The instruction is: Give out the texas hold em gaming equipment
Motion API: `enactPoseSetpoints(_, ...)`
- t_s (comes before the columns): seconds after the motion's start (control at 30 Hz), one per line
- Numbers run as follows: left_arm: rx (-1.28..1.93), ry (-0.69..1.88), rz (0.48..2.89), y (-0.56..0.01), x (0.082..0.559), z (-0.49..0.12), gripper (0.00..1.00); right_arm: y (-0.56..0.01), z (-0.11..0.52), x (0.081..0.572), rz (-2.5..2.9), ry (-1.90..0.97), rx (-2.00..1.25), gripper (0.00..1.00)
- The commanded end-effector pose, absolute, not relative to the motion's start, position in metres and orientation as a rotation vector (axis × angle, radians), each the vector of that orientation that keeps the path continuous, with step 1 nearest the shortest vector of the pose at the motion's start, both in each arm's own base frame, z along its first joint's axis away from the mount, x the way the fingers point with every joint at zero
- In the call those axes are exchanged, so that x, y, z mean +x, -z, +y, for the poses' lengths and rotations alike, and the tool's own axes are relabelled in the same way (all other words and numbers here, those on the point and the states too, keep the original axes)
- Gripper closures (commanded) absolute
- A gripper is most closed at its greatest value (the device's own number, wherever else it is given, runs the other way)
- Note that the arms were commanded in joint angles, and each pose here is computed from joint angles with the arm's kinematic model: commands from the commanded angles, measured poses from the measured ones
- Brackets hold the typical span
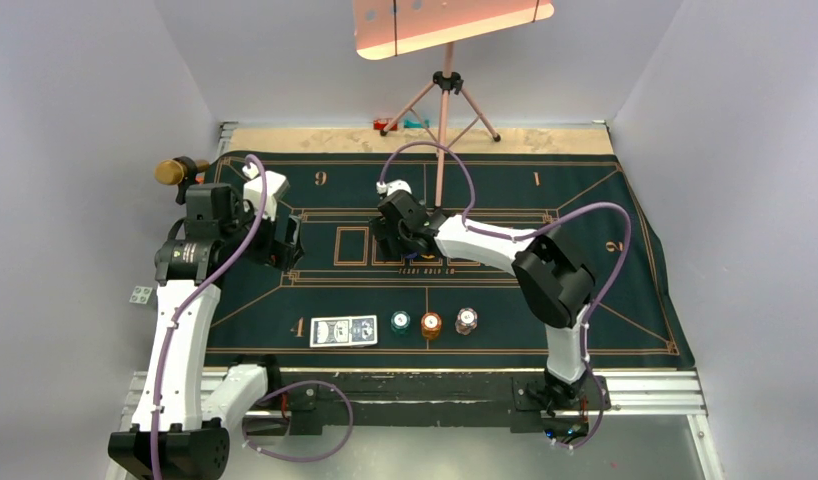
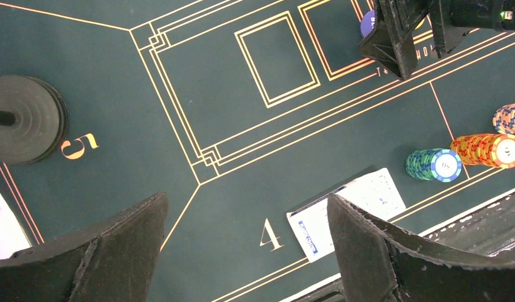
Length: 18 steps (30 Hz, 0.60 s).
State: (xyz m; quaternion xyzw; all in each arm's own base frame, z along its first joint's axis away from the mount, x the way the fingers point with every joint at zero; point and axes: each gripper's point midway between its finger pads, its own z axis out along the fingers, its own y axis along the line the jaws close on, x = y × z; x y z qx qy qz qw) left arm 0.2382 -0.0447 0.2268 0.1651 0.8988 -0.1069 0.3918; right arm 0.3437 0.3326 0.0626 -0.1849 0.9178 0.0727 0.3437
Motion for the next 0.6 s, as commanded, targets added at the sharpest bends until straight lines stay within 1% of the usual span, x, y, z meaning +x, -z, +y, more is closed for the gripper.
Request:
enactPoseSetpoints(0.0, 0.393, 0.283, 2.243, -0.240, 0.241, -0.047, 0.00, -0.078, 0.339, 0.358, 2.335, -0.175, -0.446, 0.15)
enactPoseSetpoints(0.17, 0.393, 0.281, 2.252, -0.238, 0.240, -0.046, 0.00, -0.059, 0.340, 0.359, 2.363, -0.151, -0.472, 0.16)
enactPoseSetpoints(0.37, 0.392, 0.275, 2.252, -0.239, 0.240, -0.045, 0.00, -0.044, 0.339, 0.354, 2.403, -0.148, -0.478, 0.23)
enactPoseSetpoints(0.57, 0.389, 0.282, 2.238, -0.244, 0.241, -0.046, 0.00, -0.040, 0.330, 0.349, 2.413, -0.125, -0.470, 0.23)
